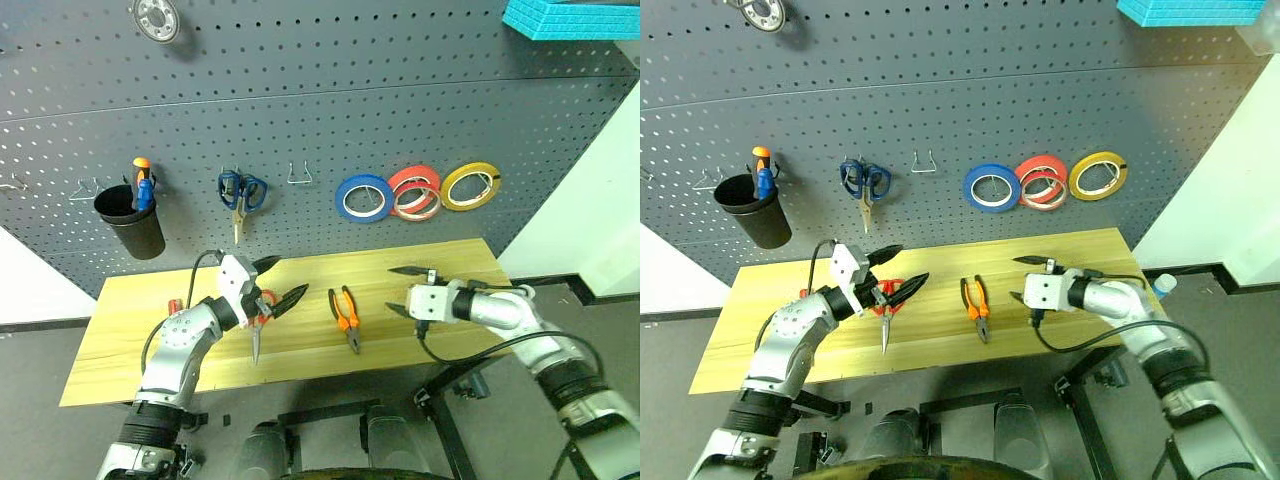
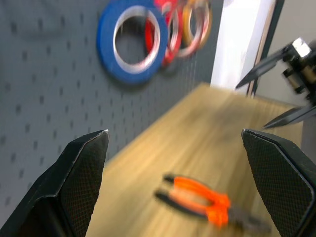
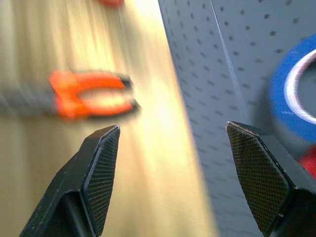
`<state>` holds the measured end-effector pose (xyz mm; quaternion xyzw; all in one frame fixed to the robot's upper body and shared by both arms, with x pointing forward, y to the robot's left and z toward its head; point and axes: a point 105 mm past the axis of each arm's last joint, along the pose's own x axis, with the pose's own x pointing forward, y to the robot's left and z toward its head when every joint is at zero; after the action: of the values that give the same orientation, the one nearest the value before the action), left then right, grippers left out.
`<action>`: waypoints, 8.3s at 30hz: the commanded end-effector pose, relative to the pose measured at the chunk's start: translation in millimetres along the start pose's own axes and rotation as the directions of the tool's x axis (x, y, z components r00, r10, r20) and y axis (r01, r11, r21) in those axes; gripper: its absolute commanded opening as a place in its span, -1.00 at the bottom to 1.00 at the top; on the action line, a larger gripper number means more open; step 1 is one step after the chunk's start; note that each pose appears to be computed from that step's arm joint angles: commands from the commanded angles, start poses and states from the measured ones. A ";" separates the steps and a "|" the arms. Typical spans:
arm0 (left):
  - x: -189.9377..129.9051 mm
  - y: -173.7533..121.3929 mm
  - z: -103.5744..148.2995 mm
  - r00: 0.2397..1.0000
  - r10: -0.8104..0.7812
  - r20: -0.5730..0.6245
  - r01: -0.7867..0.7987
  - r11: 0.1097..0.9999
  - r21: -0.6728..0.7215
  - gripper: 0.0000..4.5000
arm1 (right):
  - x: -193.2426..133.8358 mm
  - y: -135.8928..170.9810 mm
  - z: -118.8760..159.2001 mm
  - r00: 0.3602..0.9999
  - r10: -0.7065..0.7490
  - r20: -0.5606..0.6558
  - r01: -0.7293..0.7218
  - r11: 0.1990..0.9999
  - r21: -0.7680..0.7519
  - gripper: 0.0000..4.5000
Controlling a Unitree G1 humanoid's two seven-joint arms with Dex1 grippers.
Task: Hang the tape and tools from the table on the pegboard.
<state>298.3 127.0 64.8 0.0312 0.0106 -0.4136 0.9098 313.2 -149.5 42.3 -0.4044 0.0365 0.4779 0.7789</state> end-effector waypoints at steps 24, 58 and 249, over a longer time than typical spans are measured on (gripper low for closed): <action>-57.9 55.6 -47.4 0.937 0.036 -0.348 -0.020 0.999 0.049 1.00 | 104.5 33.5 6.9 0.878 0.162 -0.451 0.258 0.633 0.730 0.99; -85.6 26.9 -40.2 0.962 0.104 -0.251 -0.114 0.993 -0.024 1.00 | 125.4 57.0 -11.2 0.799 0.174 -0.576 0.340 0.659 0.671 0.21; -60.3 47.3 -0.9 0.807 0.548 -0.218 -0.566 0.824 -0.026 -0.53 | -24.5 -37.9 57.4 0.927 -0.047 0.373 -0.034 0.977 0.209 1.00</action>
<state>292.6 204.4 36.5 0.0379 0.1928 -0.0966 0.9757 304.5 -141.5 89.7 -0.2093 -0.0090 0.5469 0.8106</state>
